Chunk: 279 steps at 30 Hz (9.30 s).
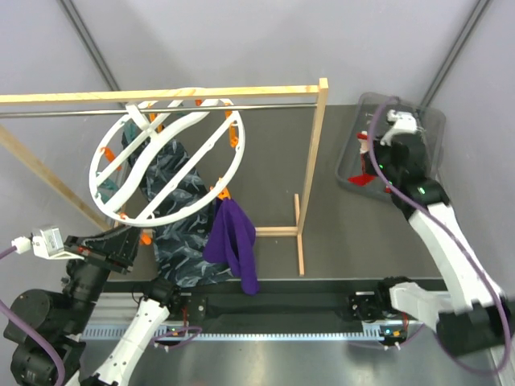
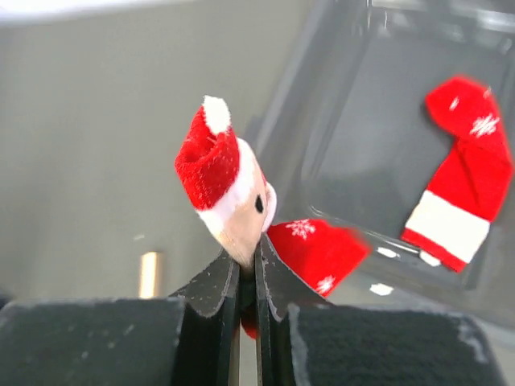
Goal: Clip the socks to the hanger
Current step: Pick up the sock from the bin, then clamp the sock onto the hanger.
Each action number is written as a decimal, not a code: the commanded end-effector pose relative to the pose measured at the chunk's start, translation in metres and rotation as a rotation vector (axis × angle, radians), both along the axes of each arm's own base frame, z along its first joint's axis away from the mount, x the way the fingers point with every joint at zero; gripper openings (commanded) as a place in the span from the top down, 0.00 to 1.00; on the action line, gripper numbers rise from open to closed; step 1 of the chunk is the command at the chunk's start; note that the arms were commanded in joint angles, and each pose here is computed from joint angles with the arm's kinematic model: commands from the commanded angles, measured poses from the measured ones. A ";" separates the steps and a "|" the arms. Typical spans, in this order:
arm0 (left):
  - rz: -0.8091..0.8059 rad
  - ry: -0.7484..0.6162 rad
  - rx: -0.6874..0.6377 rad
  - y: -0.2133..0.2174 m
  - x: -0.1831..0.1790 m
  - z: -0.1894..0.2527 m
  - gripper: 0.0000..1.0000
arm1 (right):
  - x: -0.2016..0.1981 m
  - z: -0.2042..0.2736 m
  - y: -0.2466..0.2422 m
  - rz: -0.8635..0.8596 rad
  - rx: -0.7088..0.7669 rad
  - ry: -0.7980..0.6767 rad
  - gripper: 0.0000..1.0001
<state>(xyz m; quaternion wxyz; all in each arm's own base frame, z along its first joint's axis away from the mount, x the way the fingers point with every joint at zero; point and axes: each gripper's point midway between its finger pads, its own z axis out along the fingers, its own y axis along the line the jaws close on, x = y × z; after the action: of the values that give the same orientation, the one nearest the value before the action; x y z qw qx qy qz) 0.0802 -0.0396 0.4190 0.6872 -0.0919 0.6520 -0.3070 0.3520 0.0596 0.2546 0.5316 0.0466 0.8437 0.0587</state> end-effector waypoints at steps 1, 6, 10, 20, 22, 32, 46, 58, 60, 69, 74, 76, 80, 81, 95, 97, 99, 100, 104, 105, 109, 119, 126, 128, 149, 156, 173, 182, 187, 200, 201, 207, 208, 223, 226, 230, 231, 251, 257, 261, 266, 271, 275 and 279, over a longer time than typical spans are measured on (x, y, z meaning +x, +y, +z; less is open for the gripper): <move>0.010 0.034 0.015 0.000 0.006 -0.007 1.00 | -0.052 0.021 0.004 0.102 0.031 -0.085 1.00; 0.004 0.037 0.010 -0.002 0.006 -0.008 1.00 | -0.128 0.065 0.056 0.501 0.125 -0.195 1.00; -0.009 0.036 0.005 -0.004 0.005 -0.007 1.00 | -0.195 0.082 0.104 0.912 0.229 -0.180 1.00; -0.025 0.035 -0.027 -0.007 0.003 -0.008 1.00 | -0.297 0.125 0.153 1.430 0.483 -0.214 1.00; -0.028 0.037 -0.033 -0.008 0.004 -0.006 1.00 | -0.306 0.123 0.171 1.495 0.540 -0.168 1.00; -0.043 0.039 -0.063 -0.009 -0.002 -0.001 1.00 | -0.345 0.123 0.305 1.596 0.548 -0.107 1.00; 0.052 0.152 -0.108 0.005 0.001 -0.012 1.00 | -0.307 0.117 0.422 1.172 0.263 -0.245 1.00; 0.216 0.290 -0.183 0.028 0.008 -0.032 1.00 | -0.268 0.105 0.442 1.005 0.125 -0.378 1.00; 0.216 0.294 -0.188 0.028 0.009 -0.030 1.00 | -0.267 0.107 0.446 0.984 0.126 -0.415 1.00; 0.211 0.313 -0.194 0.025 0.011 -0.033 1.00 | -0.286 0.124 0.443 0.960 0.149 -0.542 1.00; 0.189 0.313 -0.202 0.020 0.014 -0.032 1.00 | -0.299 0.117 0.436 0.894 0.113 -0.571 1.00; 0.171 0.308 -0.200 0.017 0.014 -0.031 1.00 | -0.300 0.115 0.431 0.863 0.109 -0.579 1.00; 0.158 0.302 -0.204 0.015 0.013 -0.031 1.00 | -0.299 0.105 0.420 0.801 0.129 -0.562 1.00; 0.156 0.300 -0.205 0.014 0.013 -0.030 1.00 | -0.299 0.103 0.419 0.792 0.134 -0.559 1.00; 0.151 0.295 -0.211 0.015 0.009 -0.029 1.00 | -0.310 0.124 0.438 0.736 0.123 -0.635 1.00; 0.142 0.294 -0.211 0.014 0.008 -0.027 1.00 | -0.313 0.124 0.442 0.741 0.114 -0.641 1.00; 0.138 0.299 -0.206 0.013 0.007 -0.027 1.00 | -0.314 0.124 0.446 0.744 0.114 -0.647 1.00; 0.140 0.300 -0.206 0.013 0.008 -0.027 1.00 | -0.315 0.123 0.447 0.747 0.112 -0.647 1.00; 0.141 0.288 -0.208 0.014 0.007 -0.026 1.00 | -0.316 0.119 0.453 0.748 0.093 -0.647 1.00; 0.136 0.282 -0.208 0.014 0.007 -0.025 1.00 | -0.316 0.119 0.453 0.745 0.094 -0.647 1.00; 0.135 0.296 -0.204 0.012 0.009 -0.029 1.00 | -0.317 0.117 0.456 0.753 0.100 -0.643 1.00; 0.126 0.293 -0.207 0.010 0.012 -0.029 1.00 | -0.320 0.117 0.461 0.766 0.100 -0.640 1.00; 0.146 0.230 -0.232 0.019 0.000 -0.010 1.00 | -0.320 0.109 0.462 0.766 0.087 -0.626 1.00; 0.149 0.226 -0.232 0.020 -0.001 -0.010 1.00 | -0.321 0.109 0.463 0.767 0.088 -0.625 1.00; 0.129 0.257 -0.230 0.013 0.004 -0.020 1.00 | -0.330 0.115 0.476 0.809 0.113 -0.635 1.00; 0.149 0.266 -0.229 0.016 0.005 -0.021 1.00 | -0.330 0.116 0.480 0.808 0.101 -0.642 1.00; 0.172 0.250 -0.239 0.022 0.001 -0.016 1.00 | -0.328 0.105 0.478 0.799 0.080 -0.631 1.00; 0.176 0.276 -0.231 0.020 0.005 -0.026 1.00 | -0.331 0.116 0.482 0.804 0.107 -0.635 1.00; 0.188 0.292 -0.225 0.020 0.007 -0.029 1.00 | -0.333 0.117 0.485 0.811 0.111 -0.636 1.00; 0.225 0.312 -0.225 0.025 0.009 -0.032 1.00 | -0.346 0.115 0.501 0.846 0.043 -0.661 1.00; 0.225 0.313 -0.224 0.025 0.010 -0.032 1.00 | -0.351 0.115 0.501 0.853 0.043 -0.666 1.00; 0.208 0.311 -0.220 0.021 0.011 -0.032 1.00 | -0.353 0.122 0.497 0.851 0.048 -0.689 1.00; 0.202 0.309 -0.218 0.020 0.011 -0.031 1.00 | -0.352 0.123 0.498 0.848 0.047 -0.693 1.00; 0.161 0.287 -0.190 0.016 0.006 -0.029 1.00 | -0.346 0.132 0.509 0.882 0.034 -0.708 1.00; 0.152 0.279 -0.185 0.014 0.006 -0.027 1.00 | -0.351 0.130 0.515 0.924 0.013 -0.712 1.00; 0.146 0.268 -0.180 0.014 0.005 -0.025 1.00 | -0.353 0.119 0.515 0.959 -0.015 -0.707 1.00; 0.143 0.265 -0.178 0.014 0.004 -0.025 1.00 | -0.352 0.117 0.515 0.958 -0.020 -0.705 1.00; 0.121 0.234 -0.157 0.012 0.001 -0.021 1.00 | -0.337 0.116 0.492 0.959 -0.061 -0.696 1.00; 0.015 0.147 -0.139 -0.002 -0.007 -0.004 1.00 | -0.353 0.102 0.469 1.166 0.020 -0.600 1.00; -0.065 0.079 -0.123 -0.014 -0.015 0.005 1.00 | -0.360 0.102 0.454 1.394 0.202 -0.441 1.00; -0.148 0.016 -0.120 -0.025 -0.025 0.011 1.00 | -0.382 0.100 0.440 1.655 0.297 -0.297 1.00; -0.196 -0.033 -0.120 -0.031 -0.032 0.016 1.00 | -0.402 0.102 0.436 1.823 0.370 -0.216 1.00; -0.235 -0.066 -0.120 -0.035 -0.038 0.021 1.00 | -0.418 0.106 0.428 1.946 0.425 -0.179 1.00; -0.281 -0.093 -0.107 -0.042 -0.043 0.023 1.00 | -0.419 0.110 0.427 1.973 0.465 -0.171 1.00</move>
<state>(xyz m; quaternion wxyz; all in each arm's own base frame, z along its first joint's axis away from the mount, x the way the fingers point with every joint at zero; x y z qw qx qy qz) 0.0500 -0.0697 0.4371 0.6607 -0.0681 0.6207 -0.4166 -0.0583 0.4909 0.3355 0.3035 -0.5725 0.4768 0.5940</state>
